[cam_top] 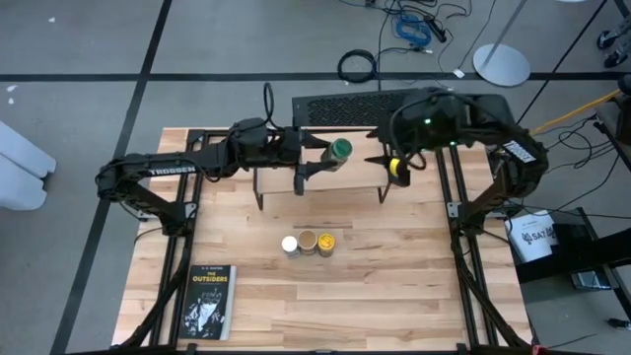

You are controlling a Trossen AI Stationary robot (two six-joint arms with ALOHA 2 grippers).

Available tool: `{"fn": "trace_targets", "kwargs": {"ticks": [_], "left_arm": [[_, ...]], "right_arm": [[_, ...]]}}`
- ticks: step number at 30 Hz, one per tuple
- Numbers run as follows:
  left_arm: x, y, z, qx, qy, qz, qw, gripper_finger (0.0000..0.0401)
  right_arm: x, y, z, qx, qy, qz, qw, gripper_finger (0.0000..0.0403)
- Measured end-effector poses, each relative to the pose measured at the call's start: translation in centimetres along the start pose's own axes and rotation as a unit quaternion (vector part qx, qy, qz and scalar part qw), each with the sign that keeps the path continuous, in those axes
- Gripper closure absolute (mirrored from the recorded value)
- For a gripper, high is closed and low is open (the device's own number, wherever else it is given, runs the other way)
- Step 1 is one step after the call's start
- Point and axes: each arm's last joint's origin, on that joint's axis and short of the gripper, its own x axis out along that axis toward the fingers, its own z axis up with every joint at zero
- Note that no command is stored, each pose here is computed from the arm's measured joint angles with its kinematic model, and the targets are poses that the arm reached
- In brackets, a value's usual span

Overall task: Shelf spices
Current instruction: Put the green seasoning bottle on the shelf

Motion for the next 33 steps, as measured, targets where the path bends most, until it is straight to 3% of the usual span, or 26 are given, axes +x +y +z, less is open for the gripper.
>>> {"fn": "trace_targets", "kwargs": {"ticks": [7, 11, 15, 20, 26, 33], "left_arm": [[0.0, 0.0, 0.0, 0.000, 0.001, -0.006, 1.000, 0.0194], [-0.1, 0.4, -0.1, 0.000, 0.004, 0.001, 1.000, 0.0194], [-0.4, 2.0, -0.4, -0.001, 0.010, 0.030, 0.999, 0.0194], [-1.2, 4.7, -1.2, -0.029, 0.029, 0.073, 0.997, 0.0194], [-1.7, 5.8, -3.6, -0.051, 0.043, 0.063, 0.996, 0.0194], [-1.9, 6.2, -3.8, -0.053, 0.006, 0.040, 0.998, 0.0194]], "right_arm": [[3.2, 0.4, -0.2, -0.009, 0.023, 0.002, 1.000, 0.0213], [4.0, 0.3, -0.5, -0.006, 0.040, -0.025, 0.999, 0.0226], [4.2, -0.1, -0.7, 0.011, 0.053, -0.060, 0.997, 0.0229], [3.7, -0.1, -1.4, 0.035, 0.073, -0.059, 0.995, 0.0229], [3.0, 0.4, -2.0, 0.047, 0.099, -0.049, 0.993, 0.0229], [3.1, 0.7, -1.0, 0.019, 0.048, -0.046, 0.998, 0.0229]]}}
